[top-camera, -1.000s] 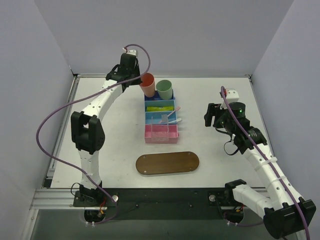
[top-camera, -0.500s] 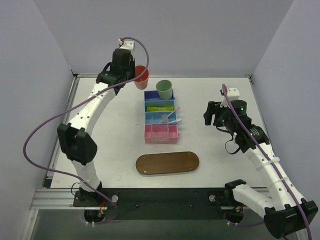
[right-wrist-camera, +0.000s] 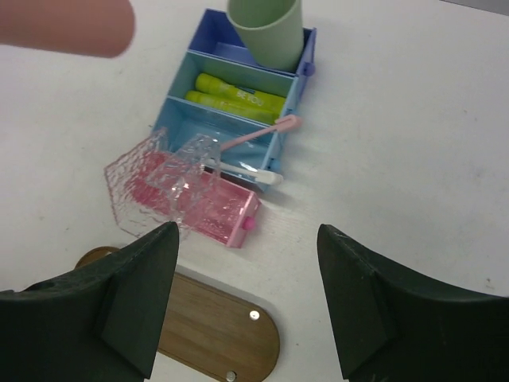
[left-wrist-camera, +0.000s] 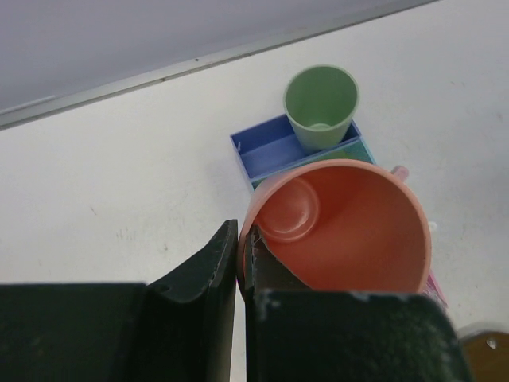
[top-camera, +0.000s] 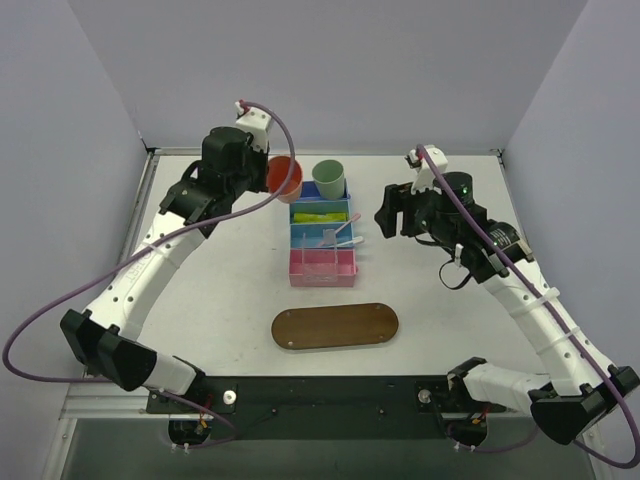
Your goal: Prepare toiletry sets of a toothbrush and toothpaste on the tray
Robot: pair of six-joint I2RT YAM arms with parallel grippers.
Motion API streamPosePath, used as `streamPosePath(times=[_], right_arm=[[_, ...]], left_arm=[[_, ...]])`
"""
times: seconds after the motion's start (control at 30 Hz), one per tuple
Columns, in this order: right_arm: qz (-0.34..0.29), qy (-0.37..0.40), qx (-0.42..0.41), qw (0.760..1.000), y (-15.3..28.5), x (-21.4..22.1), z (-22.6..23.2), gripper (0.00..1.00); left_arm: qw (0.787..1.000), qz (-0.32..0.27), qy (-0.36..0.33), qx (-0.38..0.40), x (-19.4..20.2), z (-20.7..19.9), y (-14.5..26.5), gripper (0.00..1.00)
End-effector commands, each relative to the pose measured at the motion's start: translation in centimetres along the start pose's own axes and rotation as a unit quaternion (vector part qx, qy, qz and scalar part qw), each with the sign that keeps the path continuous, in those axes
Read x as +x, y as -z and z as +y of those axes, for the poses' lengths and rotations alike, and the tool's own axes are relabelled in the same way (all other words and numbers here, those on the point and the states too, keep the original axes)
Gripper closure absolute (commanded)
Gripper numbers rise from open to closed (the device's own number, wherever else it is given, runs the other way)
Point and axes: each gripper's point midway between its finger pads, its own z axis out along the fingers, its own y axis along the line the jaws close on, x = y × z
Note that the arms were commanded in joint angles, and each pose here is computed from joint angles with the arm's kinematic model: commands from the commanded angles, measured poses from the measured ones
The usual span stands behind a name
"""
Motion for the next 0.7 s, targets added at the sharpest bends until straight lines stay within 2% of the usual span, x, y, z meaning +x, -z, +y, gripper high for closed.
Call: streamPosePath(times=[0.0,0.1,0.23,0.33,0.43,0.67], right_arm=[[-0.007,-0.002,-0.043,0.999,0.4,-2.3,2.9,0.36],[-0.001,-0.011,-0.066,0.998,-0.5,-3.0,5.1,0.38],[0.022,0.000,-0.080,0.997,-2.2,-2.6,7.7,0.39],[0.028,0.012,-0.075,0.997,-3.2,-2.4,9.3,0.40],[0.023,0.028,-0.042,0.998,-3.7,-2.6,9.7,0.41],[0.015,0.029,-0.038,0.999,-4.4,-2.9,10.8,0.43]], left_arm=[[0.996,-0.028,0.011,0.079,-0.4,-3.8,2.9,1.00],[0.993,-0.020,0.020,0.115,0.6,-5.9,3.4,1.00],[0.993,0.010,0.016,0.117,3.2,-6.7,2.7,1.00],[0.992,0.008,0.013,0.128,3.4,-7.6,2.7,1.00],[0.992,0.011,0.009,0.129,3.7,-8.1,2.8,1.00],[0.991,0.018,-0.001,0.130,4.6,-8.8,2.4,1.00]])
